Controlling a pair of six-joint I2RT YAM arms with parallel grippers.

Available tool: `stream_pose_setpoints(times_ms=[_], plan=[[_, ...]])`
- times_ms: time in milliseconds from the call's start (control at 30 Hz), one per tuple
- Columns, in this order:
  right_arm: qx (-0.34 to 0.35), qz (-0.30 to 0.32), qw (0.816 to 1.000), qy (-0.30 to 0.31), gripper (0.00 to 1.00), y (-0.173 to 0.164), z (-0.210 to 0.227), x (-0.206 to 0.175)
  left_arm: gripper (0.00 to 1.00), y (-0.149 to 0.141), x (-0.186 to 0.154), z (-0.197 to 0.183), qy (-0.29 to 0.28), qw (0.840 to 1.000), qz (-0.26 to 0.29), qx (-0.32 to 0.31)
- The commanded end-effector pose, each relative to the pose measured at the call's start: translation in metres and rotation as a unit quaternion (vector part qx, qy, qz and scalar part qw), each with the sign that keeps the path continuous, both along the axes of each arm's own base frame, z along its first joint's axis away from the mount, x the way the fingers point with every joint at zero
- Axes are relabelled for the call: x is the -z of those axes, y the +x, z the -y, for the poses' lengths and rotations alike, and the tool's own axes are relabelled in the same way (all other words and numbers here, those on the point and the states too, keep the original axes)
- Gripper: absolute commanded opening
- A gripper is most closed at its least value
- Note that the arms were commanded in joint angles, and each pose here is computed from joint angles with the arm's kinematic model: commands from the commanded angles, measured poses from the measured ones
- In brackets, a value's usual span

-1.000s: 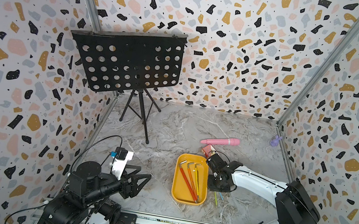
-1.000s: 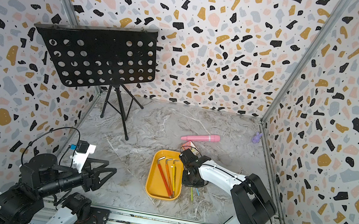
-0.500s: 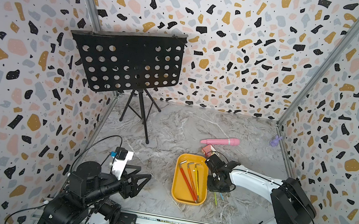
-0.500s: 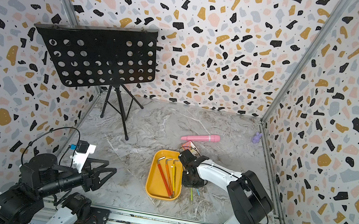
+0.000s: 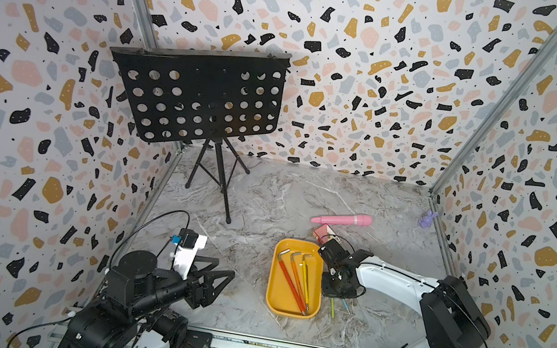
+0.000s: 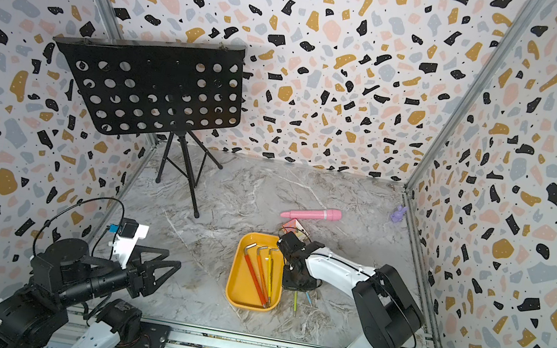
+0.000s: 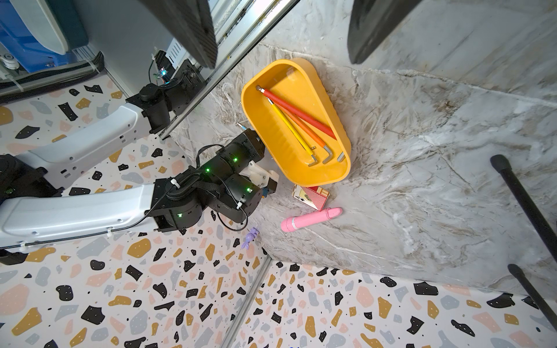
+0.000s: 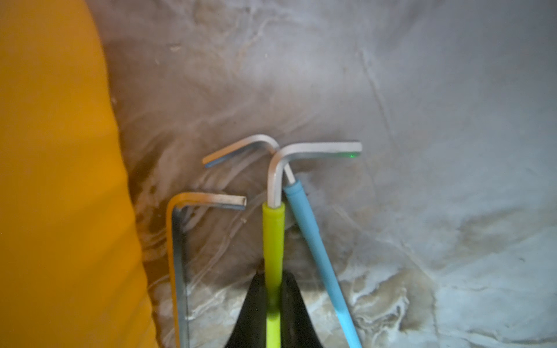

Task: Put the hex key on the desktop into the storage box
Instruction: Pick up the Allen key from the center of the board, then place the Allen key in the storage box.

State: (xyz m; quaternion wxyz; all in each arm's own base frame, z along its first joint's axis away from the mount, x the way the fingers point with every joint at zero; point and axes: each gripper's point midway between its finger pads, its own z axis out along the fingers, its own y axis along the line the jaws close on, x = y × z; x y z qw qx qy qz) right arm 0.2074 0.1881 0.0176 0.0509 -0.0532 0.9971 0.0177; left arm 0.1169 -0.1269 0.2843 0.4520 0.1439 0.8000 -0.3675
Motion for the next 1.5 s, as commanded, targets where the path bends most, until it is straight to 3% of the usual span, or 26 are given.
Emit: stream_pose_setpoints(times_ms=[0,300,500,800,1067,1467], plan=[[0.001,0.014,1.000,-0.007,0.00,0.005,0.003,-0.009,0.73,0.004,-0.009,0.001,-0.004,1.000,0.026,0.001],[0.005,0.041,0.999,-0.005,0.00,0.013,0.004,-0.035,0.72,0.004,-0.008,0.001,-0.004,1.000,0.025,0.001],[0.003,0.081,0.997,0.018,0.00,0.023,-0.001,-0.073,0.72,0.004,-0.008,0.001,-0.004,1.000,0.025,0.001],[-0.048,0.130,0.985,0.100,0.00,0.029,-0.058,-0.139,0.72,0.005,-0.008,0.001,-0.003,1.000,0.025,-0.001],[-0.071,0.103,0.985,0.120,0.00,0.023,-0.098,-0.126,0.73,0.004,-0.008,0.001,-0.003,1.000,0.024,0.000],[-0.090,0.052,0.989,0.103,0.00,0.014,-0.108,-0.085,0.72,0.005,-0.008,0.001,-0.003,1.000,0.025,-0.001]])
